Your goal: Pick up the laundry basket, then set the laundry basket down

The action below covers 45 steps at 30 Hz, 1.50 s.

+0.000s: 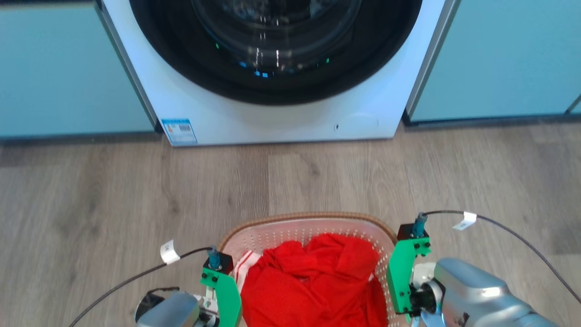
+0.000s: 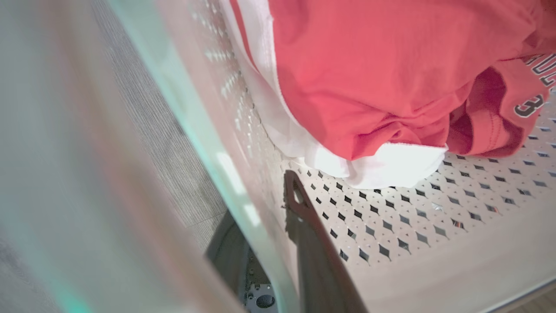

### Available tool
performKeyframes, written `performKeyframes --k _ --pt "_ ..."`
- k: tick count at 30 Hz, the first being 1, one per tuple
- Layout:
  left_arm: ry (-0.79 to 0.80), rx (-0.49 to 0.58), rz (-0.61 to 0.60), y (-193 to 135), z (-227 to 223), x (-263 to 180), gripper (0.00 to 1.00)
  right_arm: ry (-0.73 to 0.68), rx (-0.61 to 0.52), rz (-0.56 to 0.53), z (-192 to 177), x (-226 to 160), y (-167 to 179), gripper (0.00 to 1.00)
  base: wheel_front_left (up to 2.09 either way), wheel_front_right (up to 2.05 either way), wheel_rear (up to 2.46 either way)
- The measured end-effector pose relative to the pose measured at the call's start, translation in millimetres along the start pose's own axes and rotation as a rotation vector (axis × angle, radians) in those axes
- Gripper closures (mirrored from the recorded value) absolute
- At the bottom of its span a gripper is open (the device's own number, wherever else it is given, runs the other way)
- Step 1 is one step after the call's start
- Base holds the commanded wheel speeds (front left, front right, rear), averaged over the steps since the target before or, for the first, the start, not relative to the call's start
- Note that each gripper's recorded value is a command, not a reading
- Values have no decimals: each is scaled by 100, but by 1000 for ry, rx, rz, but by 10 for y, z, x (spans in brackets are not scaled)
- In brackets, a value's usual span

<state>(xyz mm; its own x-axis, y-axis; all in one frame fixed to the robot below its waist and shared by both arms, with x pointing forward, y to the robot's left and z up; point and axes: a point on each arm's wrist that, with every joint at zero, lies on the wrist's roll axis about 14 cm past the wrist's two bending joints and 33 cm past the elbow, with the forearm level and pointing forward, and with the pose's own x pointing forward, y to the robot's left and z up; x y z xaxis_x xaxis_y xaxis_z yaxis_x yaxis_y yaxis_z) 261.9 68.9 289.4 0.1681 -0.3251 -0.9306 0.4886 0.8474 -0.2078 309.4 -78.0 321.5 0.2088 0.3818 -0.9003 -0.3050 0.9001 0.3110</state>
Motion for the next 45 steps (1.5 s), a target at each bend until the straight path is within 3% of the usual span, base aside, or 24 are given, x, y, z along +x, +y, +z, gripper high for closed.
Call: performKeyframes --k 45 --pt "17 21 -4 -82 -18 -134 100 20 -1 0 -81 -114 42 100 0 0 0"
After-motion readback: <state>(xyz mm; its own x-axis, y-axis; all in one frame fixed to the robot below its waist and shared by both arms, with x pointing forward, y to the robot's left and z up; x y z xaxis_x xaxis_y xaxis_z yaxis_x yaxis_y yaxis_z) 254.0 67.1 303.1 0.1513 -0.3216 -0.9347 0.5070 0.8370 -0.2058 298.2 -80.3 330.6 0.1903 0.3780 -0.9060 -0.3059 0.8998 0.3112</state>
